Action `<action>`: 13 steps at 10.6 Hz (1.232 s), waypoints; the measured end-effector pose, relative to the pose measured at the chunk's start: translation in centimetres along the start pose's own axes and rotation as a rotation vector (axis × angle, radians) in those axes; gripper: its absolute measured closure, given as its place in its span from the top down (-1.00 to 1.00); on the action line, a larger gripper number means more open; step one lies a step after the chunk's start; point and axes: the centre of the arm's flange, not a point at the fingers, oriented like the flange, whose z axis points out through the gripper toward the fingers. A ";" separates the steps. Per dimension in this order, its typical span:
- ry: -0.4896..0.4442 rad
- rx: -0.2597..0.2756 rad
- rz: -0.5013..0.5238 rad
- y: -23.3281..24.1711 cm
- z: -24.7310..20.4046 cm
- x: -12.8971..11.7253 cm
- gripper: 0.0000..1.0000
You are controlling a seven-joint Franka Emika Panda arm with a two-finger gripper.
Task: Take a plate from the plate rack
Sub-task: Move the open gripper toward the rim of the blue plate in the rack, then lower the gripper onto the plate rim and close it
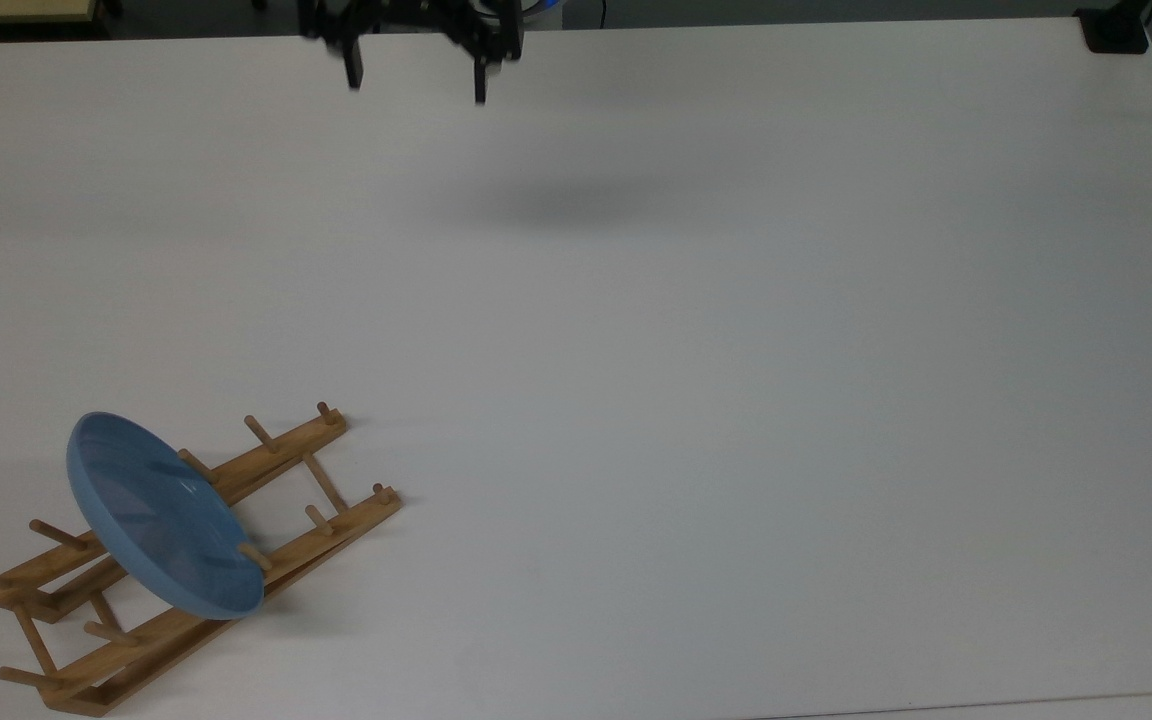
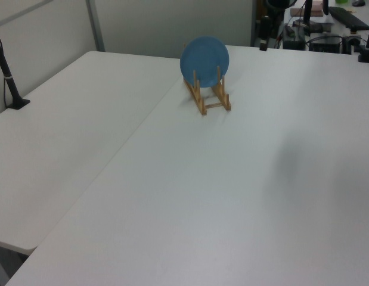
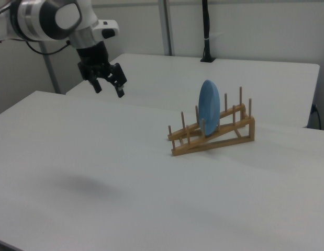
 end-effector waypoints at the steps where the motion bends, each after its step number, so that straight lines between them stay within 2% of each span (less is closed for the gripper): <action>1: 0.045 0.000 0.011 0.8 0.8 1.2 1.00; 4: 0.167 -0.067 0.033 4.7 4.9 5.4 1.00; 6: 0.310 -0.104 0.048 8.1 8.0 8.7 1.00; 9: 0.458 -0.181 0.033 12.0 11.9 11.4 0.96; 10: 0.494 -0.198 0.031 13.1 12.8 11.8 0.82; 11: 0.519 -0.210 0.035 14.1 13.6 12.1 0.47; 13: 0.542 -0.232 0.046 15.9 15.4 13.2 0.27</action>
